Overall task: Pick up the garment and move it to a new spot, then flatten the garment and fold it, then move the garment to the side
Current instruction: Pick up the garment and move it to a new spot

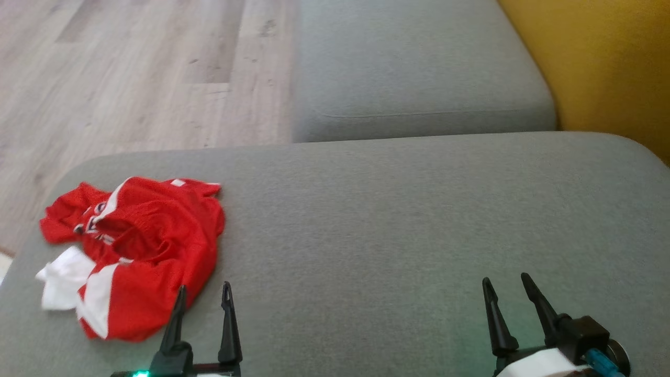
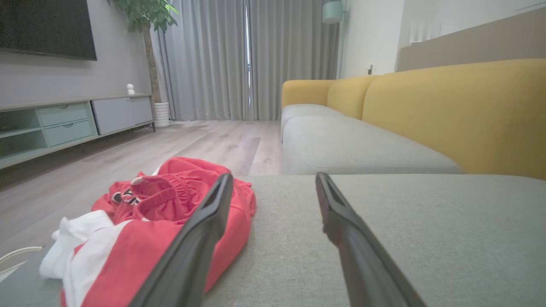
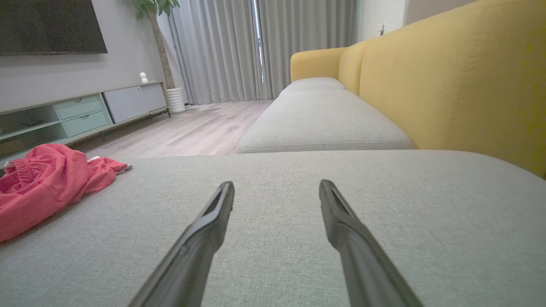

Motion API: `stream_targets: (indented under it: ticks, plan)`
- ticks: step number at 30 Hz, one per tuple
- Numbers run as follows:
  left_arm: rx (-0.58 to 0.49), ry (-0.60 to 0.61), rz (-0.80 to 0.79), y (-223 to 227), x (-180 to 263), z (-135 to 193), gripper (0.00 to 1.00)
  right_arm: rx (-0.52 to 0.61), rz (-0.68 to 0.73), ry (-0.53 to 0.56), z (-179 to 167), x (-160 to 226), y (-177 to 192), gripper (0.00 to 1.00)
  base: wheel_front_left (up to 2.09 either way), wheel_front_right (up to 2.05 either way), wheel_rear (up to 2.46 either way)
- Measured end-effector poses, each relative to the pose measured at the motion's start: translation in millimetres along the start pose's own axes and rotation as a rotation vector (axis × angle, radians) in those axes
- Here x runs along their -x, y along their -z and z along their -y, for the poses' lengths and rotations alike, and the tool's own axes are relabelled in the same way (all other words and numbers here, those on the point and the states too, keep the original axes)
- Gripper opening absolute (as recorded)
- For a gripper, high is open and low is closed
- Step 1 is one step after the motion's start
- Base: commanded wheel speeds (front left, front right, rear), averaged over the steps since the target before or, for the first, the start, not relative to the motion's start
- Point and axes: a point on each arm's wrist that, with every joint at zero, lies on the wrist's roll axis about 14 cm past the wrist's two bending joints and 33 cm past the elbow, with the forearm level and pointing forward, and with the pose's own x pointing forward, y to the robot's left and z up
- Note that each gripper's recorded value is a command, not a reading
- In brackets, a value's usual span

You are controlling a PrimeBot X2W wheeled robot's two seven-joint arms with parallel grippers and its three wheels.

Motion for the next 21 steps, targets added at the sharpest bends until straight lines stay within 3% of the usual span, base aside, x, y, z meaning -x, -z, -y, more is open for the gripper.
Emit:
stream_targets:
  ticks: [21]
  plan:
    - [-0.017,-0.420,0.051,-12,70,-121,1.00,0.004,-0.050,-0.304,-89,-40,7,1.00,0.00,0.00,0.00]
